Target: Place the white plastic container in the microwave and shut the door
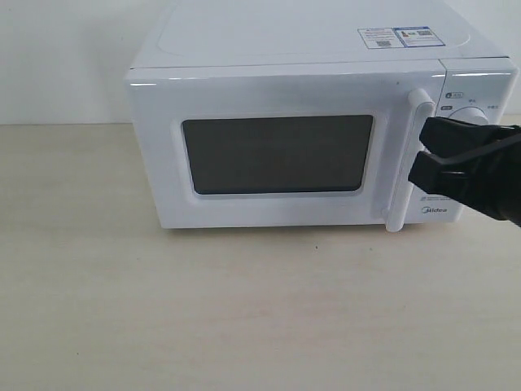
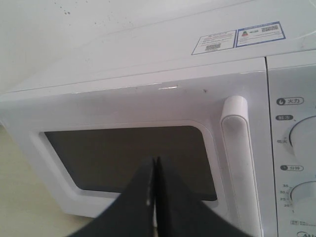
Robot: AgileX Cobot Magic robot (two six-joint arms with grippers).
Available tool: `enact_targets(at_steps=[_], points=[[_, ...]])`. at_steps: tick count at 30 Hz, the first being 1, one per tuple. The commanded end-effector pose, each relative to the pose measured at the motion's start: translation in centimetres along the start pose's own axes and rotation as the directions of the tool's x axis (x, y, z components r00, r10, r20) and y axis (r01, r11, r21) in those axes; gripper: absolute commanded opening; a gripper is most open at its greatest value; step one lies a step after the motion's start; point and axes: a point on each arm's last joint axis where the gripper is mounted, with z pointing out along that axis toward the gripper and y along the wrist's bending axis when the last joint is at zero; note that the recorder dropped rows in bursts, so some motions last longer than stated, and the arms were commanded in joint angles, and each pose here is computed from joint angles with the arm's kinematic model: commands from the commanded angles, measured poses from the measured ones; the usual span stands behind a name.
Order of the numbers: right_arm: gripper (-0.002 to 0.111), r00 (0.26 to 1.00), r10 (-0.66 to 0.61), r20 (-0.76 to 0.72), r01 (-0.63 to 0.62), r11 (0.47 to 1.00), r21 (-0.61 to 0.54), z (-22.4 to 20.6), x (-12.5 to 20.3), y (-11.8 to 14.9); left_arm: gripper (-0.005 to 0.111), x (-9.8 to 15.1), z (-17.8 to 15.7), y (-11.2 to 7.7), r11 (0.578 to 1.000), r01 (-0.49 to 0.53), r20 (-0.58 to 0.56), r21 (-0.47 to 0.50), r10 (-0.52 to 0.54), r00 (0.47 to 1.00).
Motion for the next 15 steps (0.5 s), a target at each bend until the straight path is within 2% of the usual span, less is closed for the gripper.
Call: enact_targets(at_steps=[1,15], points=[[0.000,1.000,-0.004,-0.004,0.004,1.000,0.008,-0.11,0.15,-0.22,0.004,0.12,0.02,-0.06,1.000,0.018,-0.004,0.009,-0.018,1.000],[0.000,1.000,-0.004,-0.004,0.004,1.000,0.008,-0.11,0.15,-0.22,0.004,0.12,0.02,-0.06,1.000,0.018,-0.004,0.009,-0.018,1.000]])
